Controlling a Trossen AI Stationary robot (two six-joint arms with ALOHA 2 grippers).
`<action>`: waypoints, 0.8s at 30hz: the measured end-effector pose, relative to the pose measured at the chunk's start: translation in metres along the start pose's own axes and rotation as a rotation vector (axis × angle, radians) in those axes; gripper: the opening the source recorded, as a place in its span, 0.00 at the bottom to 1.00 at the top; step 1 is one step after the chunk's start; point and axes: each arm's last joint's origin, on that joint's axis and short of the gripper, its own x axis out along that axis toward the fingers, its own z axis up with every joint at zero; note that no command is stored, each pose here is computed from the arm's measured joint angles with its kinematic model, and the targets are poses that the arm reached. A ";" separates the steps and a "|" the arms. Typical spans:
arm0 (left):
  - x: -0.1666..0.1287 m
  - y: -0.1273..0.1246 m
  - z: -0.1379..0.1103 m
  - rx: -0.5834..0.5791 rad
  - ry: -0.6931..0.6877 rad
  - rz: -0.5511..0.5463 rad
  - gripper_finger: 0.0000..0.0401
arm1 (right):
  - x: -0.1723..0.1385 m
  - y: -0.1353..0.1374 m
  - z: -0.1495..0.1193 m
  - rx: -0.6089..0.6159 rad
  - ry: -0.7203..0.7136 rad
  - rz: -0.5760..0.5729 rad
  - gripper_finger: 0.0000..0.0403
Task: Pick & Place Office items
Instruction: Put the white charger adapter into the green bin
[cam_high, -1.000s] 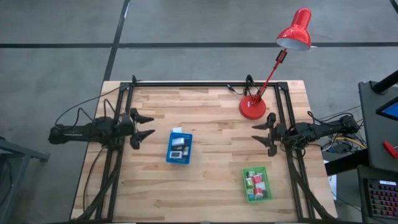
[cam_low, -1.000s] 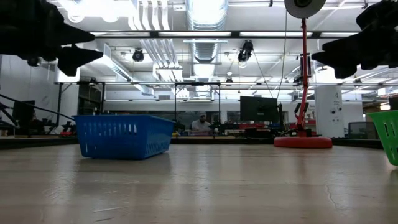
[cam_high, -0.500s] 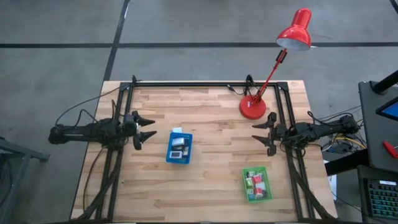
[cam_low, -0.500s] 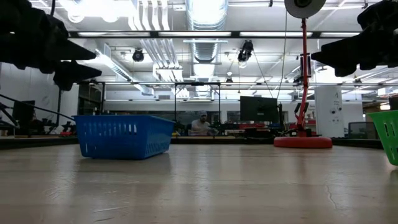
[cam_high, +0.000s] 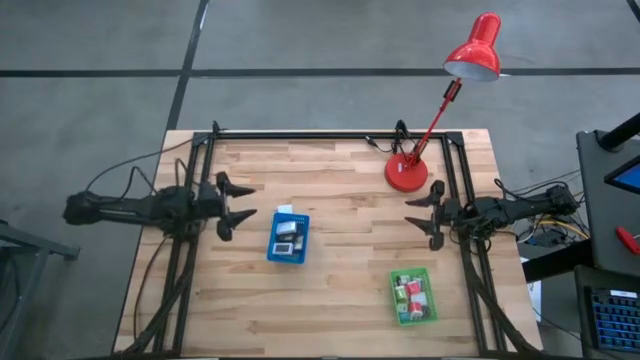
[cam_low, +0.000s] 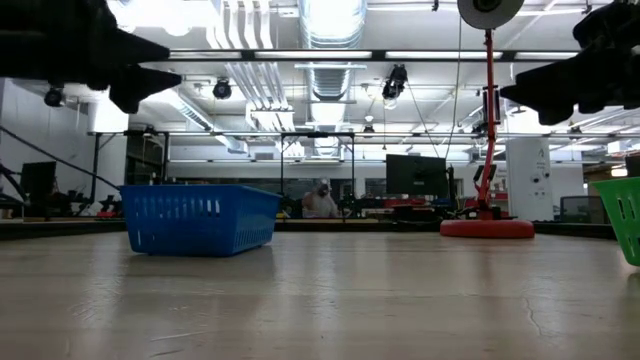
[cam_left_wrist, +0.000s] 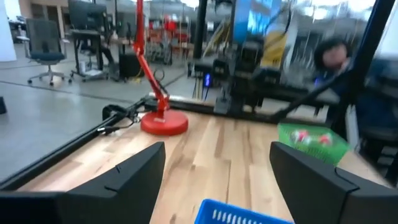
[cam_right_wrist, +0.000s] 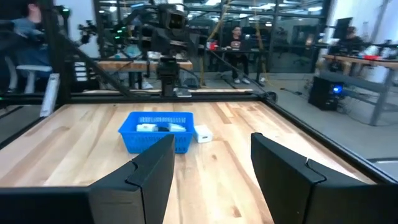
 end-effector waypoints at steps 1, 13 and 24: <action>0.004 -0.001 0.003 0.022 0.026 0.002 0.74 | 0.000 0.000 0.000 0.001 -0.001 -0.016 0.51; 0.089 -0.012 0.060 0.267 0.527 0.267 0.77 | 0.000 -0.005 0.001 -0.017 0.000 -0.165 0.63; 0.160 0.005 0.058 0.386 1.210 0.373 0.83 | 0.005 -0.002 -0.007 -0.041 0.088 -0.150 0.70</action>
